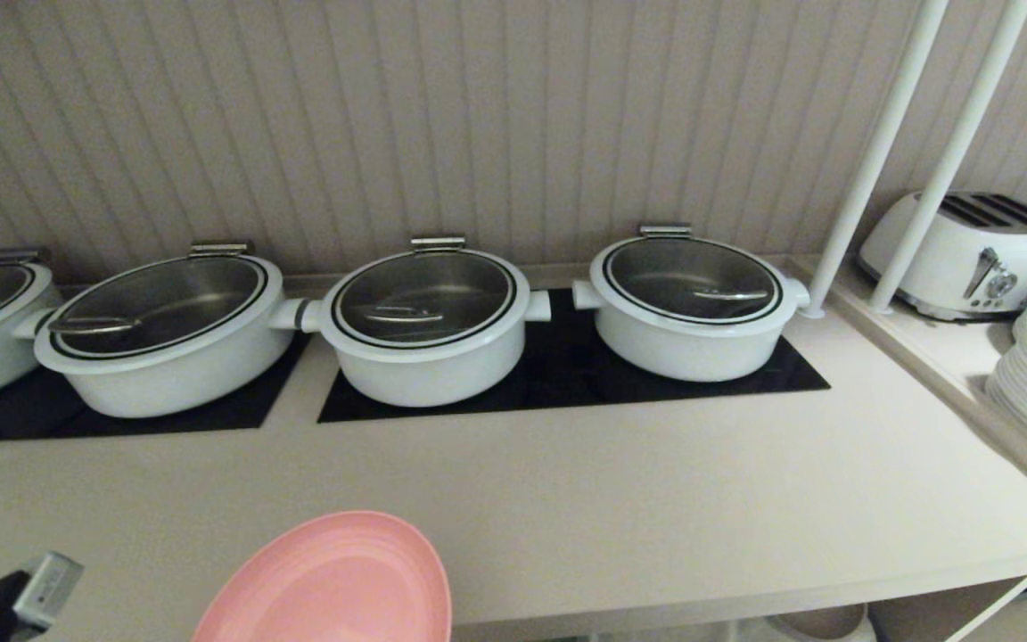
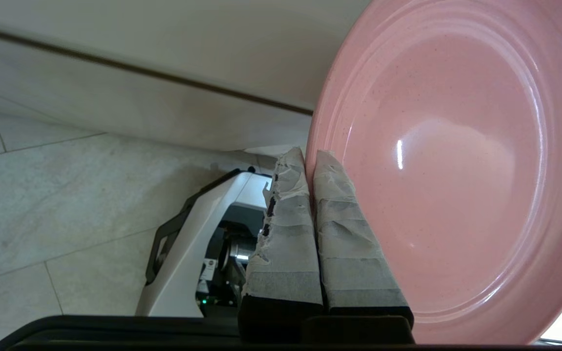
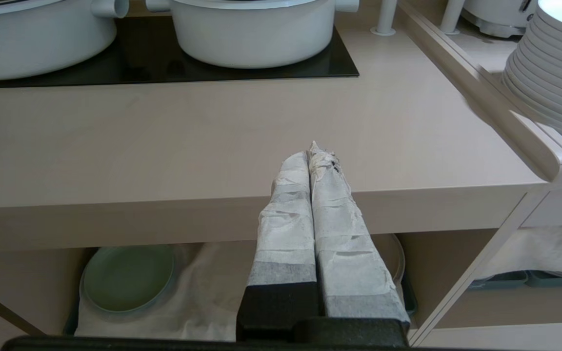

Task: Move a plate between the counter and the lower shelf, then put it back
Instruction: Put the plate

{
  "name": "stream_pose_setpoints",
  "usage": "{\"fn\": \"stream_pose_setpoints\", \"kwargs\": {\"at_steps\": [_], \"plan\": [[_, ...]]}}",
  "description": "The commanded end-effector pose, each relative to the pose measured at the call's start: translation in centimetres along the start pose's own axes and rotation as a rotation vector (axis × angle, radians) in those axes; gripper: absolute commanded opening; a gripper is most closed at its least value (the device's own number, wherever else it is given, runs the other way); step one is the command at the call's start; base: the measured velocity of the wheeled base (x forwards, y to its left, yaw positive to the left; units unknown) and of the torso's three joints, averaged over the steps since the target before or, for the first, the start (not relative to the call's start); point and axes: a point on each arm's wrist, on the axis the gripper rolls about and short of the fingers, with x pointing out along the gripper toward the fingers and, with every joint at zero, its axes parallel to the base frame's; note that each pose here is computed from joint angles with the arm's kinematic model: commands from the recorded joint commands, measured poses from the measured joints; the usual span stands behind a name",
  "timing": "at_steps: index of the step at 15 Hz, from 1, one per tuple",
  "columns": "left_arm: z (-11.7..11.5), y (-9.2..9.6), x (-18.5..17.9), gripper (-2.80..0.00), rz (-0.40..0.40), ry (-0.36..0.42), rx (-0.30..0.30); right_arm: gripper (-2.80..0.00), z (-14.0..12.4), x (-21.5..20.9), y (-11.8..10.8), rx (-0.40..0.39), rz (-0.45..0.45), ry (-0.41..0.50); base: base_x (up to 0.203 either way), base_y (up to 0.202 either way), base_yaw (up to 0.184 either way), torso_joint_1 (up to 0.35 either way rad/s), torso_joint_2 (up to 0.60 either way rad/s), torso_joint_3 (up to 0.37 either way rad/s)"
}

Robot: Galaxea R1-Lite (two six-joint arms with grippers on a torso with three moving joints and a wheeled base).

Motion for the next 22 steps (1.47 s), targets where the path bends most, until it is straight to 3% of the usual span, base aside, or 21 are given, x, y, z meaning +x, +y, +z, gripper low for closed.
{"fn": "stream_pose_setpoints", "kwargs": {"at_steps": [1,9,12,18,22], "plan": [[0.5,-0.5,0.4,-2.80,0.012,0.012,-0.002,-2.80,0.0,0.0,0.0,0.000,0.001,0.001,0.000,0.000,0.000,0.000,0.00,0.000],[3.7,-3.5,3.6,-2.80,0.065,0.056,0.004,-2.80,0.0,0.0,0.0,0.000,0.001,0.001,0.000,0.000,0.000,0.000,0.00,0.000],[3.8,-3.8,4.9,-2.80,0.093,0.096,0.009,-2.80,0.0,0.0,0.0,0.000,0.001,0.001,0.000,0.000,0.000,0.000,0.00,0.000],[4.2,-4.6,9.1,-2.80,0.112,0.103,0.007,-2.80,0.0,0.0,0.0,0.000,0.001,0.001,0.000,0.000,0.000,0.000,0.00,0.000],[4.4,-5.3,12.5,-2.80,0.089,0.062,0.006,-2.80,0.0,0.0,0.0,0.000,0.001,0.001,0.000,0.000,0.000,0.000,0.00,0.000]]}}
